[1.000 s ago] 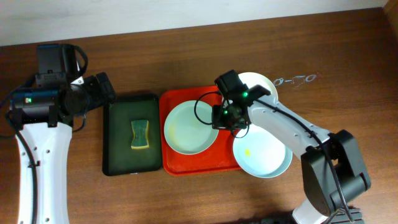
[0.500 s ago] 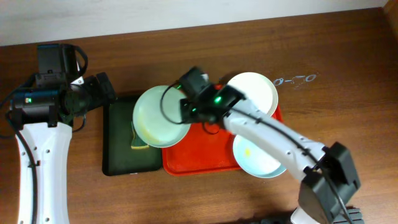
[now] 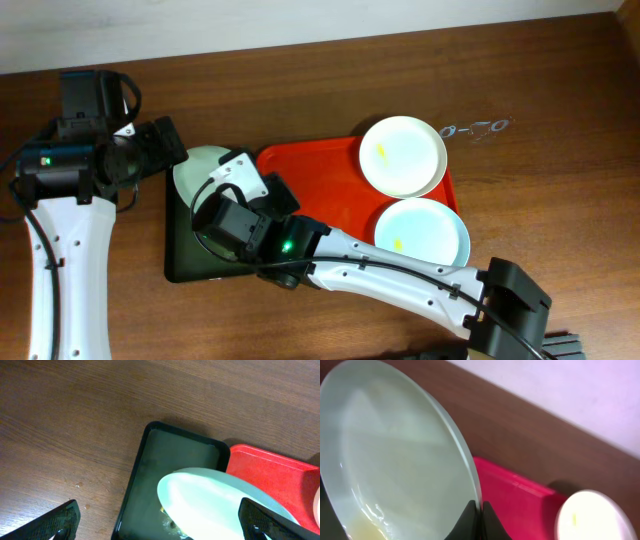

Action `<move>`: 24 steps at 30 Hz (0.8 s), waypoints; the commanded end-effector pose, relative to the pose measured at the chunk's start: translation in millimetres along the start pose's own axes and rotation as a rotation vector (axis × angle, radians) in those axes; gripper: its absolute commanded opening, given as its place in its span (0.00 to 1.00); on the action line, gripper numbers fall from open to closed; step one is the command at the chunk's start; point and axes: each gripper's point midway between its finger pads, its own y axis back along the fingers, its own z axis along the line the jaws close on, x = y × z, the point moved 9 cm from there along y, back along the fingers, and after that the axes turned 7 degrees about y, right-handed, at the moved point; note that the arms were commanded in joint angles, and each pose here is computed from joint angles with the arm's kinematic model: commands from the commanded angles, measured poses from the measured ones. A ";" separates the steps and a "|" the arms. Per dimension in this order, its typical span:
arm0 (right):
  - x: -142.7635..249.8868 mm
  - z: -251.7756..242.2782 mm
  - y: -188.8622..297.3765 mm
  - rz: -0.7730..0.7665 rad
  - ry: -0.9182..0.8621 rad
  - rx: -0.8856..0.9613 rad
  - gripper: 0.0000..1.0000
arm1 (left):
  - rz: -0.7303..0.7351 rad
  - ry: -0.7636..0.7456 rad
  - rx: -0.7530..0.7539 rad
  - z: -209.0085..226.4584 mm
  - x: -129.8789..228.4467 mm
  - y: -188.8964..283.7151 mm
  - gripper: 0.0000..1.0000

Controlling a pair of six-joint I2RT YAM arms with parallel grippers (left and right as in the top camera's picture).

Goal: Clean dirty plates on tray and stack at the side

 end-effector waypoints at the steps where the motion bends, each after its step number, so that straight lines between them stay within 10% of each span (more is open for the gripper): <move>1: -14.9 -1.0 11.1 -0.072 0.133 0.099 0.04 | -0.012 0.015 -0.003 0.5 -1.6 2.2 0.99; 24: -23.2 2.7 19.1 -0.118 0.246 0.150 0.04 | -0.012 0.015 -0.003 0.5 -1.6 2.2 0.99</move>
